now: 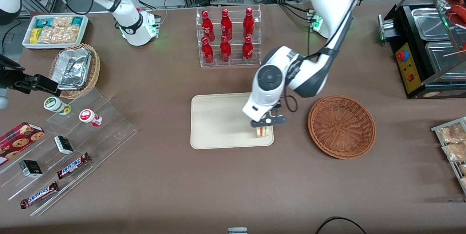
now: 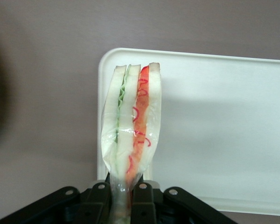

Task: Place sandwich from basket to tray
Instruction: 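Carry the sandwich with the left gripper over the cream tray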

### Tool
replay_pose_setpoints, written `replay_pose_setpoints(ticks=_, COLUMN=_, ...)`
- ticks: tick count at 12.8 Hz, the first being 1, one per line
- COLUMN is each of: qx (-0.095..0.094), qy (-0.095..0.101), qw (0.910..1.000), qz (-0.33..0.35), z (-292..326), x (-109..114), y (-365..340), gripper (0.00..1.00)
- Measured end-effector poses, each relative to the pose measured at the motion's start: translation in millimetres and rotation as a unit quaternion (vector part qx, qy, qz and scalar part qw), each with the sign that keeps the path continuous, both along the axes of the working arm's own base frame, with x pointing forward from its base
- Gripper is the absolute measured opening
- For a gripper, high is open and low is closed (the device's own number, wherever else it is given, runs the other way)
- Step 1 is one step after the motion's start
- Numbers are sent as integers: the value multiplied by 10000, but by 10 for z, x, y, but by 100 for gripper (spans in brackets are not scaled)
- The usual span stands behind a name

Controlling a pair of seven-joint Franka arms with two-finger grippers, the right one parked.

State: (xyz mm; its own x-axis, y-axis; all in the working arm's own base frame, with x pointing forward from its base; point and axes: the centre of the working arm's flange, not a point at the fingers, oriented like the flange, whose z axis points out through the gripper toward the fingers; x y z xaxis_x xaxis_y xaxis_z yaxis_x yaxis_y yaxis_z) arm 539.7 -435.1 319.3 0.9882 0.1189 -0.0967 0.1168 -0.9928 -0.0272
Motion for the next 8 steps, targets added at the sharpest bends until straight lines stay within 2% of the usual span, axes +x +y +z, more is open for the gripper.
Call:
replay_pose_setpoints(ticks=4, qx=-41, qy=30, qw=10000, qz=69, z=-217, x=-18, y=-518, gripper=15)
replay_pose_setpoints(ticks=8, qx=-118, qy=100, qw=9997, qz=174, z=-456, x=-146, y=-914, gripper=15)
